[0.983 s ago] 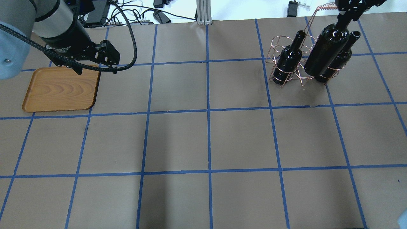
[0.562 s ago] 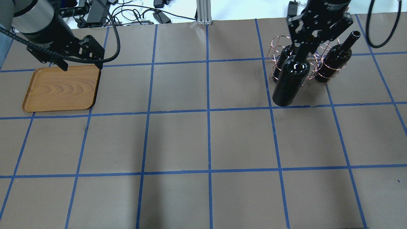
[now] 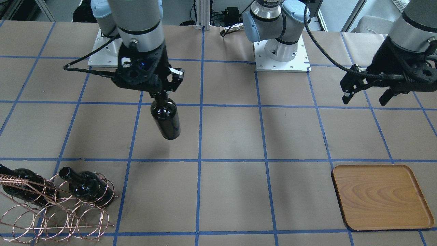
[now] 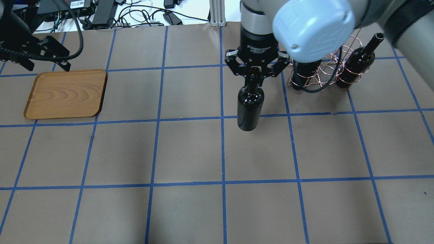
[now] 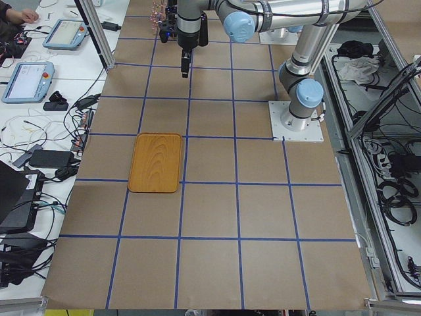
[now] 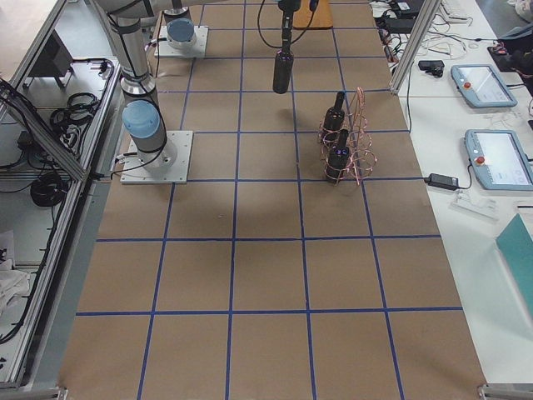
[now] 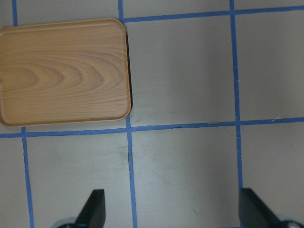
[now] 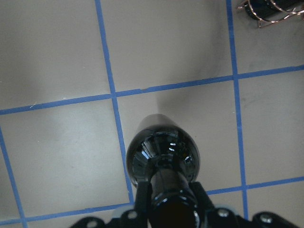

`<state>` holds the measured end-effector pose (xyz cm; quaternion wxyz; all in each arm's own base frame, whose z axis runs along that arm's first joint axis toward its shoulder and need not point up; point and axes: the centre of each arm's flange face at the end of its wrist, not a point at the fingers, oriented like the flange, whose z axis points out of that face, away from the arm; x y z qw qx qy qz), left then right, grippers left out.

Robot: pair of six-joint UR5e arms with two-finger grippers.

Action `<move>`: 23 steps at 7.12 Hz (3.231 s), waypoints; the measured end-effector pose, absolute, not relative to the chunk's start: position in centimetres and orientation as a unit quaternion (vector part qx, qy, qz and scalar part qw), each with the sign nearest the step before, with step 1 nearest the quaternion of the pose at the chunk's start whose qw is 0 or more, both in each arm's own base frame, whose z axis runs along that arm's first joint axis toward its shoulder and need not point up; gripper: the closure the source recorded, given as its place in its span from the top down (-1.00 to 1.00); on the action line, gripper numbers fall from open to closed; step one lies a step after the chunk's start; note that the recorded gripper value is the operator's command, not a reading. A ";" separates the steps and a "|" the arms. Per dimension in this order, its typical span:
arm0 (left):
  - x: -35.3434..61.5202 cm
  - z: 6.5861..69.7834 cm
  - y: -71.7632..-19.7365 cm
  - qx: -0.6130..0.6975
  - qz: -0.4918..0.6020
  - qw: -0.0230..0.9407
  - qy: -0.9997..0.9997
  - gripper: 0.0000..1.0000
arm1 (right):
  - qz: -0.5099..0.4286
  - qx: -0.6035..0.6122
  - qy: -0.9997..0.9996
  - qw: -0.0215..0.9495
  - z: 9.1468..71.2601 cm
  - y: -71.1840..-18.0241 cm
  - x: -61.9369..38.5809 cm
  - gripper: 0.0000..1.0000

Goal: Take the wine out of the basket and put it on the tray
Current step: 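Carry the bottle with the right gripper toward the table center, then lower the bottle upright onto the table and open the right gripper, then raise the right gripper back toward the rack while the left arm moves toward the bottle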

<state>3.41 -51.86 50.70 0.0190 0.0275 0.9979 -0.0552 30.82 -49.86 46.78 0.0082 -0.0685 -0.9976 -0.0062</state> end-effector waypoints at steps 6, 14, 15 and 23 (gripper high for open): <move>4.7 50.6 -51.9 0.030 -0.054 0.018 0.998 1.00 | 0.020 -0.074 -0.997 -0.005 40.9 -51.3 38.1 -0.83; 4.6 50.5 -51.9 0.031 -0.054 0.018 0.998 1.00 | 0.009 -0.056 -0.998 0.007 39.4 -46.9 39.5 -0.67; 4.5 50.5 -52.0 0.031 -0.053 0.017 0.998 1.00 | 0.008 -0.056 -0.998 0.007 39.3 -46.8 39.5 -0.22; -0.9 50.3 -52.1 0.029 -0.051 0.012 0.998 1.00 | 0.042 -0.039 -0.998 -0.008 44.2 -46.4 37.0 1.00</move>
